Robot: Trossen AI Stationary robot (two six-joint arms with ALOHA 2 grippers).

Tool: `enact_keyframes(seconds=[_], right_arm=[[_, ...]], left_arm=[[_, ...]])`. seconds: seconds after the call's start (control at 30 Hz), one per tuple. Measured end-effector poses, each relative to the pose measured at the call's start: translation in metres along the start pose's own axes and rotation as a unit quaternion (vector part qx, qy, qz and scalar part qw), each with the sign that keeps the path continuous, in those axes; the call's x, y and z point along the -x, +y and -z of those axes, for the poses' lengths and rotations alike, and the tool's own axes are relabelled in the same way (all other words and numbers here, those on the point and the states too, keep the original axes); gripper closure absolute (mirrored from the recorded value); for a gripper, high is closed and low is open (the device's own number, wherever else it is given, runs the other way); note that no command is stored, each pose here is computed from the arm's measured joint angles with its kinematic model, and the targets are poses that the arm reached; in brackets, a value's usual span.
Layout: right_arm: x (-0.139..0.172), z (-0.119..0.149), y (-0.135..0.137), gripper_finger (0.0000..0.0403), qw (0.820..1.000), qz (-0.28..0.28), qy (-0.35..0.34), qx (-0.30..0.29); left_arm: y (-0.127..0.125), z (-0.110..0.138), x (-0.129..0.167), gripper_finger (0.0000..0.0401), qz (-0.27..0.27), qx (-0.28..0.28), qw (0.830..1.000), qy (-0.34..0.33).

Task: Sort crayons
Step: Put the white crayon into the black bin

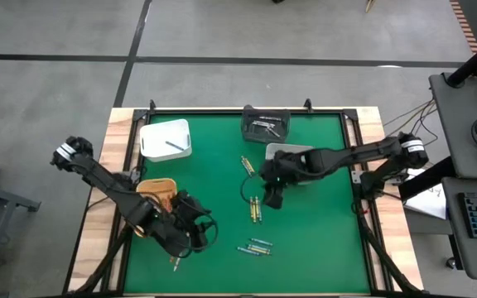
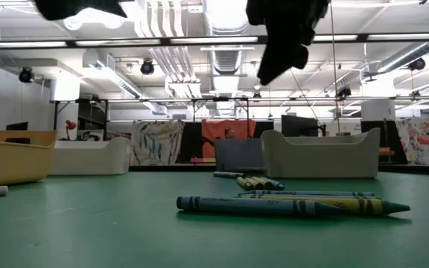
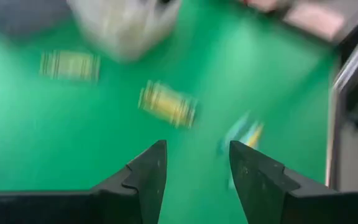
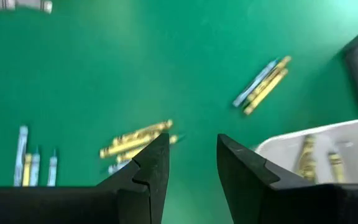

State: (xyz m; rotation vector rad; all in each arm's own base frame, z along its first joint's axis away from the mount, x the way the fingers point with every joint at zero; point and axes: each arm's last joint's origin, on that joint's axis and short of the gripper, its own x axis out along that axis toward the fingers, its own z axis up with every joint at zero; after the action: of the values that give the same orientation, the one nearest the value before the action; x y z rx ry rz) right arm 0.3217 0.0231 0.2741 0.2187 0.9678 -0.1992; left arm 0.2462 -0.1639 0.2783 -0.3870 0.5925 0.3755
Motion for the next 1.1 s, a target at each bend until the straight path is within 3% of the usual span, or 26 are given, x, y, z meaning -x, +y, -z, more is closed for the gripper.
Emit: enact_keyframes(seconds=[0.07,0.17,0.27,0.43,0.53,0.77,1.1], right_arm=[[-0.006,0.008,0.009,0.0282,1.000,-0.005,0.009,0.013],[-0.011,0.015,0.018,0.0281,1.000,-0.010,0.000,0.028],[-0.013,0.014,0.022,0.0282,0.999,-0.019,-0.021,0.027],[-0.011,0.011,0.029,0.0288,0.998,-0.033,-0.045,0.025],[-0.011,0.014,0.033,0.0292,0.998,-0.038,-0.044,0.034],[-0.014,0.017,0.036,0.0303,0.997,-0.044,-0.050,0.045],[-0.017,0.021,0.035,0.0314,0.997,-0.042,-0.044,0.047]], left_arm=[[-0.003,-0.001,0.003,0.0244,-0.034,0.013,0.996,0.086],[-0.013,-0.007,0.010,0.0244,-0.076,0.038,0.975,0.203],[-0.031,-0.010,0.012,0.0244,-0.089,0.048,0.957,0.273],[-0.060,0.005,0.005,0.0244,-0.079,0.026,0.947,0.311],[-0.066,0.022,-0.007,0.0244,-0.103,0.015,0.940,0.325],[-0.054,0.042,-0.039,0.0244,-0.220,-0.031,0.909,0.352],[-0.041,0.051,-0.075,0.0244,-0.265,-0.071,0.884,0.379]])
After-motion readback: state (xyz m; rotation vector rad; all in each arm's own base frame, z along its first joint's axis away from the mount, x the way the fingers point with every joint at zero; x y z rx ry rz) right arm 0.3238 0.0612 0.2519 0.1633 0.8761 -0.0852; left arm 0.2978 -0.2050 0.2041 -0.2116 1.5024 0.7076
